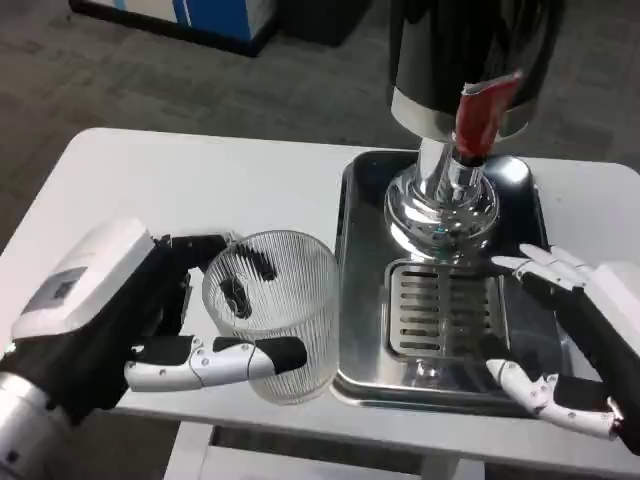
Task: Grasp the cup under the faucet to collect the drink, then remove the cup.
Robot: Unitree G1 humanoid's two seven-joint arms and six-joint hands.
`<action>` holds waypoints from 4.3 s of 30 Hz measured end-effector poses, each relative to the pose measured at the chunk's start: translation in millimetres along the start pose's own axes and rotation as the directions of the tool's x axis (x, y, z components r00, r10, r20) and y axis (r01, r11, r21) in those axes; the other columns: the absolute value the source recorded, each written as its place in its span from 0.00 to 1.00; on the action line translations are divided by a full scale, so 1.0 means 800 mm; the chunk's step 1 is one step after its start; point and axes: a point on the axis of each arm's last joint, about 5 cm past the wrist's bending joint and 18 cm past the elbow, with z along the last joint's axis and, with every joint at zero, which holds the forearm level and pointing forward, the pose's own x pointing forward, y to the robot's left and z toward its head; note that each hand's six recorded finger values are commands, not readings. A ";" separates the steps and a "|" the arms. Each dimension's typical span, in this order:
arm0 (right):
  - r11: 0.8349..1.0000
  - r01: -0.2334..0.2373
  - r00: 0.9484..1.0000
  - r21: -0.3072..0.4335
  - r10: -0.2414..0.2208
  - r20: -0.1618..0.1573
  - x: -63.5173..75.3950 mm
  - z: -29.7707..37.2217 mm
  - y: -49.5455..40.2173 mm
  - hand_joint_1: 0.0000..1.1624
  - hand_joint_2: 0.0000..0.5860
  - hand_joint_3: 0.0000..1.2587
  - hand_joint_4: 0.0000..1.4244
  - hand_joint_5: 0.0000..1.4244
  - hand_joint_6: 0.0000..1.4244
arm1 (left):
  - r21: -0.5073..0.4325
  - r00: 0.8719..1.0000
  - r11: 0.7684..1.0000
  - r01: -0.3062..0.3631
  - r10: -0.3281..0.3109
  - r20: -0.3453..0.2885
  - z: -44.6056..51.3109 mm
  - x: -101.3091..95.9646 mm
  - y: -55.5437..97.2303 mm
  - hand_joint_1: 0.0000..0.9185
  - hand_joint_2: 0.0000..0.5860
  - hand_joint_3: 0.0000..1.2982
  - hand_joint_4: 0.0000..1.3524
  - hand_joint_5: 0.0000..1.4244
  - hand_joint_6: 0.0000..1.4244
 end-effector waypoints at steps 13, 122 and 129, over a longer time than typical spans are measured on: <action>1.000 0.028 0.999 0.008 -0.028 -0.046 -0.003 -0.0081 -0.007 0.43 0.78 0.16 0.06 0.04 0.08 | 0.014 0.997 1.000 -0.012 0.011 0.081 -0.003 0.069 -0.006 0.44 0.17 0.75 0.82 0.92 1.00; 0.993 0.079 0.991 0.085 -0.069 -0.115 -0.018 -0.0440 -0.023 0.35 0.74 0.13 0.04 0.05 0.08 | 0.132 0.942 0.988 -0.083 0.034 0.333 0.053 0.113 0.006 0.22 0.21 0.26 0.24 0.36 0.51; 0.993 0.078 0.991 0.089 -0.067 -0.119 -0.019 -0.0442 -0.022 0.35 0.74 0.13 0.04 0.05 0.09 | 0.122 0.934 0.984 -0.133 0.083 0.347 0.057 0.100 0.023 0.22 0.21 0.29 0.27 0.38 0.55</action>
